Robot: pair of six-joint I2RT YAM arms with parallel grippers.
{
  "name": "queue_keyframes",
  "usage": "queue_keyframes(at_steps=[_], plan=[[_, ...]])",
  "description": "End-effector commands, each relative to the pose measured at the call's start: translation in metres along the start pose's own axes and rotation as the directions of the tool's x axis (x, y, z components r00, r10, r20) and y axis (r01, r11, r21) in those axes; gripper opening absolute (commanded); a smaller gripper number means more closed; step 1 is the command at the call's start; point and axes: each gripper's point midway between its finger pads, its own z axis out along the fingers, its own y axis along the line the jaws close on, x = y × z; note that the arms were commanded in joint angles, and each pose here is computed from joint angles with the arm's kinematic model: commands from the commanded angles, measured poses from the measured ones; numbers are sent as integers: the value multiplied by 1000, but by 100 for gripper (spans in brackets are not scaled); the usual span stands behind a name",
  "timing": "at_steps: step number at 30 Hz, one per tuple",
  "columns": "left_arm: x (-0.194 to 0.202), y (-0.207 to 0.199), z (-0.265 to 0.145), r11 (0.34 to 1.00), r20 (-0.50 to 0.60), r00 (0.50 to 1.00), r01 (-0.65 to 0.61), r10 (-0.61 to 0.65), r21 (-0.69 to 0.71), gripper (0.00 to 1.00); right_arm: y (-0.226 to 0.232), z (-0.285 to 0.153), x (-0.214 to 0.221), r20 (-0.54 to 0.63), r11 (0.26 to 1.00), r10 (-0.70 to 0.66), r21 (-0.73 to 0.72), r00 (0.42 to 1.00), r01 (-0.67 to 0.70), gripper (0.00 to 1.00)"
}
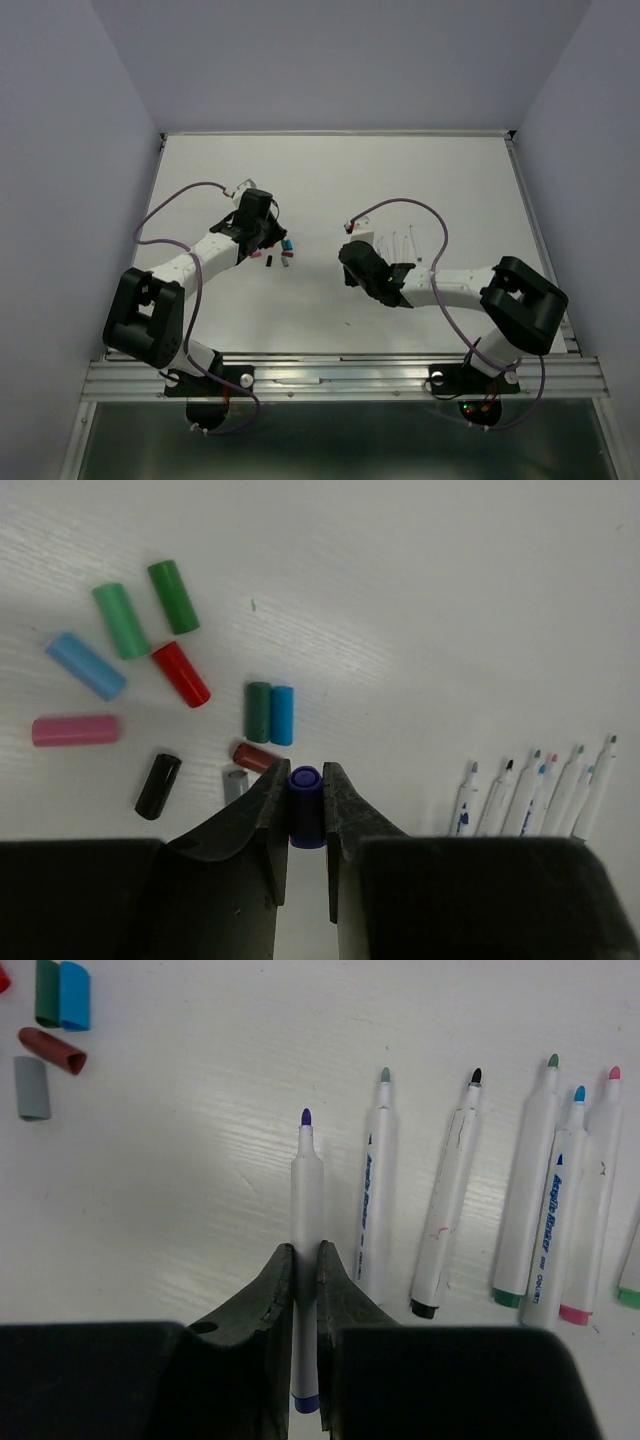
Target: Open the pen caps
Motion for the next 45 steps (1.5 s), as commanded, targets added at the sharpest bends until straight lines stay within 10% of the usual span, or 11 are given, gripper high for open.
queue_keyframes(at_steps=[1,15,26,41,45], plan=[[5,12,-12,999,18,999,-36,37,-36,7,6,18,-30,83,1000,5,21,997,-7,1],[29,43,10,986,-48,997,-68,61,-149,15,2,30,-28,74,998,19,63,997,-24,31],[33,45,16,984,-63,997,-60,50,-169,18,14,-3,-70,153,998,60,-28,986,-56,100],[21,35,5,988,-33,998,-51,46,-143,41,-15,-46,-110,304,990,129,20,944,-142,100],[-15,10,-23,996,87,994,-59,65,-70,79,-41,-51,-110,354,970,156,122,922,-211,100]])
